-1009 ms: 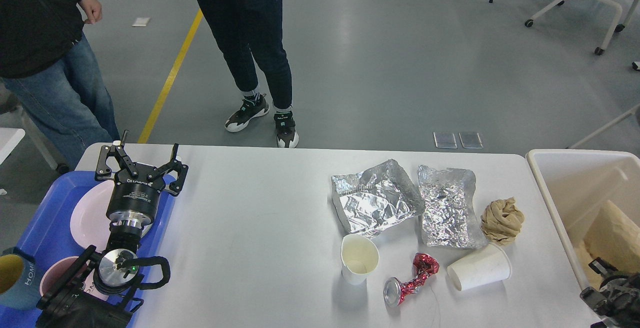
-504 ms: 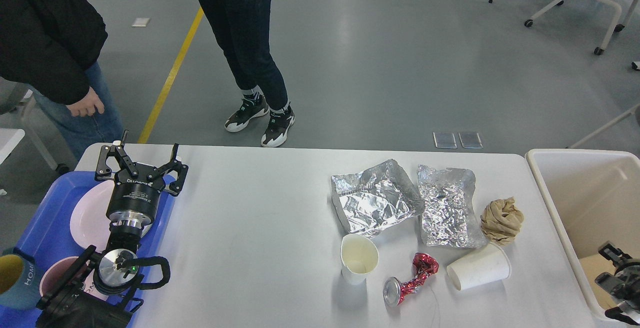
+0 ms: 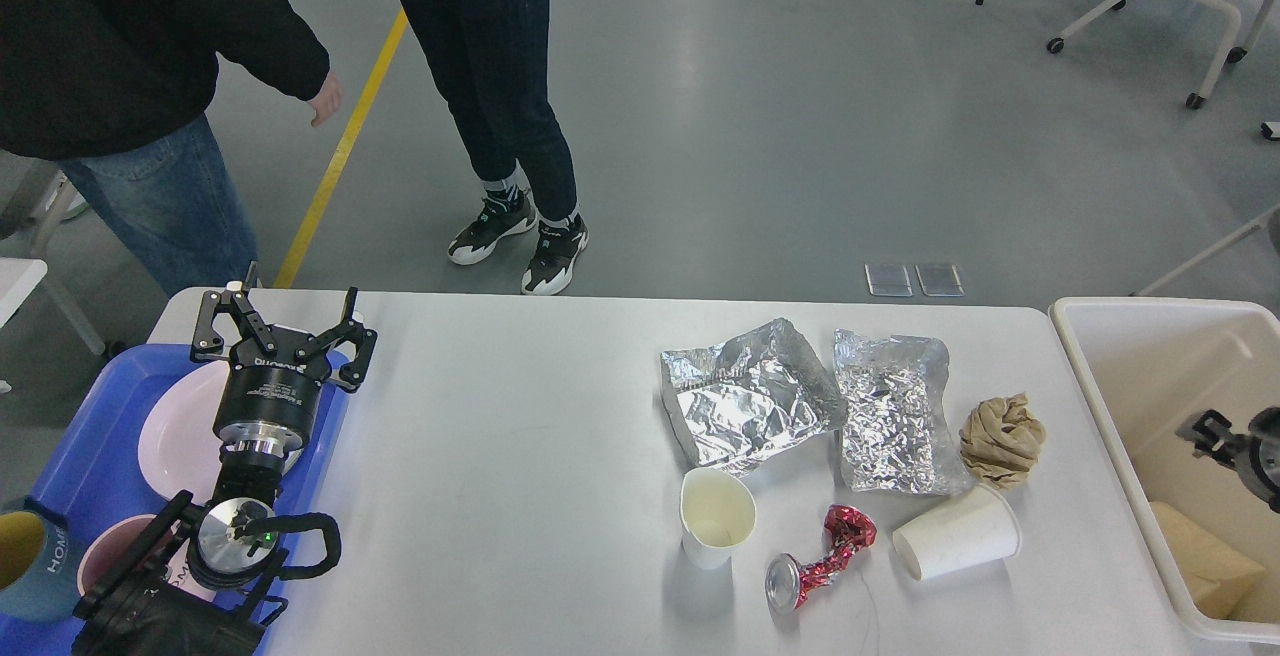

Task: Tidy desktop

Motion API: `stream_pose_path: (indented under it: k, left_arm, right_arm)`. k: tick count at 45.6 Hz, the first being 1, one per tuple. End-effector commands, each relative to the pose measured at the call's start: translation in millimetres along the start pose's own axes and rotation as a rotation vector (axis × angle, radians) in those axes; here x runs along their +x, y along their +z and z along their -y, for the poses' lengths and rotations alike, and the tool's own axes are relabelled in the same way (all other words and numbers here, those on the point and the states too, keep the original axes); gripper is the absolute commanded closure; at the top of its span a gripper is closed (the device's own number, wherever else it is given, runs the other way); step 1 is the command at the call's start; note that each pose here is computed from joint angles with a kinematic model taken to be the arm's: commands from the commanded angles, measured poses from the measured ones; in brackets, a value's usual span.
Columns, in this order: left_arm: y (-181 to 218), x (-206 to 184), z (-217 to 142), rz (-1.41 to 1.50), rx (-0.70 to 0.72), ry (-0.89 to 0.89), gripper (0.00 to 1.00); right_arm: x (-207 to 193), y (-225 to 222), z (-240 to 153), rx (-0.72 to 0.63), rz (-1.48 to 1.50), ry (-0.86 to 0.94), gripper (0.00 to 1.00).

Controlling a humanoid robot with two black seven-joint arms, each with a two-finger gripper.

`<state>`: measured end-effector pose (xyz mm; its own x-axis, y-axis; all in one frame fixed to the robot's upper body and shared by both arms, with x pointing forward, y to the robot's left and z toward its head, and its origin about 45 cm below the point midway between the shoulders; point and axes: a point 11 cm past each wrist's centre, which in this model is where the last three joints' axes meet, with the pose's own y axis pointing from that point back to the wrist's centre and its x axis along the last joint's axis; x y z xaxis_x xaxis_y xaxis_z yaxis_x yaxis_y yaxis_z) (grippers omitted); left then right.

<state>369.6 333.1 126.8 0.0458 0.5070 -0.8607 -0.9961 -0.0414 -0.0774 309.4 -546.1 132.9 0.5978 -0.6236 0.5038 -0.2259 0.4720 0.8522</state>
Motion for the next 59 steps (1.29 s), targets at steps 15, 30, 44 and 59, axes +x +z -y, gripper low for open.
stream_pose_path:
  k: [15,30,44,59]
  left_arm:
    - [0.1,0.0,0.0,0.001,0.0,0.0,0.04]
    - [0.3,0.0,0.0,0.001,-0.001,0.0,0.04]
    - [0.2,0.1,0.0,0.0,0.0,0.0,0.04]
    - [0.2,0.1,0.0,0.0,0.0,0.0,0.04]
  right_arm:
    - [31.6,-99.4,-190.6,0.133,-0.386,-0.344,0.0]
    - [8.0,-127.9,-327.6,0.203,-0.612,-0.332,0.0]
    - [-58.8,-131.3,-396.2,0.321,-0.814,-0.394,0.0]
    - [-64.5,-138.9,-393.2,0.317,-0.826,-0.368,0.0]
